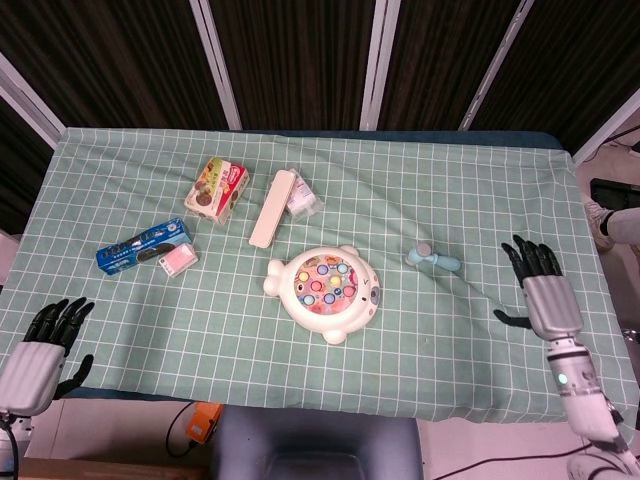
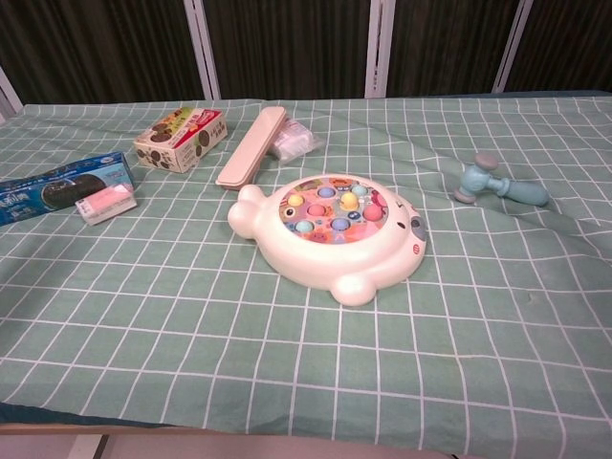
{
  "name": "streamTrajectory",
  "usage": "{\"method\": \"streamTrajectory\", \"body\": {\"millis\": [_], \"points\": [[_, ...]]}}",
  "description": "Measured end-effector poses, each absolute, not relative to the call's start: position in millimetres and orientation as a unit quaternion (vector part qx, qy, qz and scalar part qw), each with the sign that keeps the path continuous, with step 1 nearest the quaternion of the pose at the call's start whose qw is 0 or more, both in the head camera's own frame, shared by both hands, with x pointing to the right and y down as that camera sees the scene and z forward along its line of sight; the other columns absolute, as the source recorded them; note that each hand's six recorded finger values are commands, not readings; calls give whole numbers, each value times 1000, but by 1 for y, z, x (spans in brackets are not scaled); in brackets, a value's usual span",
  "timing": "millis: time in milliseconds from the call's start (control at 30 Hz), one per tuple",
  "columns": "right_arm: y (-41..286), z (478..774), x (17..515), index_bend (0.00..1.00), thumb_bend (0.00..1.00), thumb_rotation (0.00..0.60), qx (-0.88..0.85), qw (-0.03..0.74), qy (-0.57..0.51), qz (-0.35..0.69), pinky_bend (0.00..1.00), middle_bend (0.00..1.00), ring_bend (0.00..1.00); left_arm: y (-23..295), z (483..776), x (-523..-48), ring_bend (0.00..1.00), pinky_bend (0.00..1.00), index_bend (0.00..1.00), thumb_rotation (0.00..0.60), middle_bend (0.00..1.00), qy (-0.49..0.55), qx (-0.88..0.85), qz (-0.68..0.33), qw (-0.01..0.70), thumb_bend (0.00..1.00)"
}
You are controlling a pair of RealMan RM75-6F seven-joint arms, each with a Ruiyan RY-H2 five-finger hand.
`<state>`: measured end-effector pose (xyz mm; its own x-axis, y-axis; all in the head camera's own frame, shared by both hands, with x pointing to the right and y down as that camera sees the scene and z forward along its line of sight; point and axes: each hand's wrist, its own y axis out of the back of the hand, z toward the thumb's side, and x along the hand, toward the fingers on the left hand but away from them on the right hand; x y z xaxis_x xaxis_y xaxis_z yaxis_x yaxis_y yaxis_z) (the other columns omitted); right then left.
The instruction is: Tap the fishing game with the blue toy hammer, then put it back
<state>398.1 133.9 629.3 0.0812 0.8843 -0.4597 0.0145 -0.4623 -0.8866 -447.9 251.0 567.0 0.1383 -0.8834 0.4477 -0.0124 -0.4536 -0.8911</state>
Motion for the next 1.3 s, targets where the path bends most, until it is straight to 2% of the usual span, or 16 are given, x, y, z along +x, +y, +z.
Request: {"method": "streamTrajectory", "body": {"millis": [233, 367, 733, 1100, 1300], "points": [[74, 673, 373, 512, 430, 600, -648, 351, -340, 584, 43, 111, 0, 250, 569, -448, 22, 98, 0, 600, 55, 345, -646, -558, 390, 406], [59, 692, 366, 550, 451, 600, -650, 334, -340, 592, 55, 137, 1, 250, 569, -450, 22, 98, 0, 600, 55, 346, -643, -562, 389, 406], [55, 726, 346, 569, 479, 600, -654, 321, -315, 608, 61, 153, 14, 252, 568, -451, 22, 97, 0, 600, 55, 345, -640, -564, 391, 405], [58, 741, 332, 594, 480, 600, -654, 324, -305, 611, 81, 176, 39, 252, 568, -450, 22, 97, 0, 600, 55, 344, -640, -565, 391, 406], [59, 747, 326, 601, 513, 600, -655, 326, -299, 613, 84, 181, 44, 253, 568, -450, 22, 98, 0, 600, 55, 343, -640, -565, 391, 405]]}}
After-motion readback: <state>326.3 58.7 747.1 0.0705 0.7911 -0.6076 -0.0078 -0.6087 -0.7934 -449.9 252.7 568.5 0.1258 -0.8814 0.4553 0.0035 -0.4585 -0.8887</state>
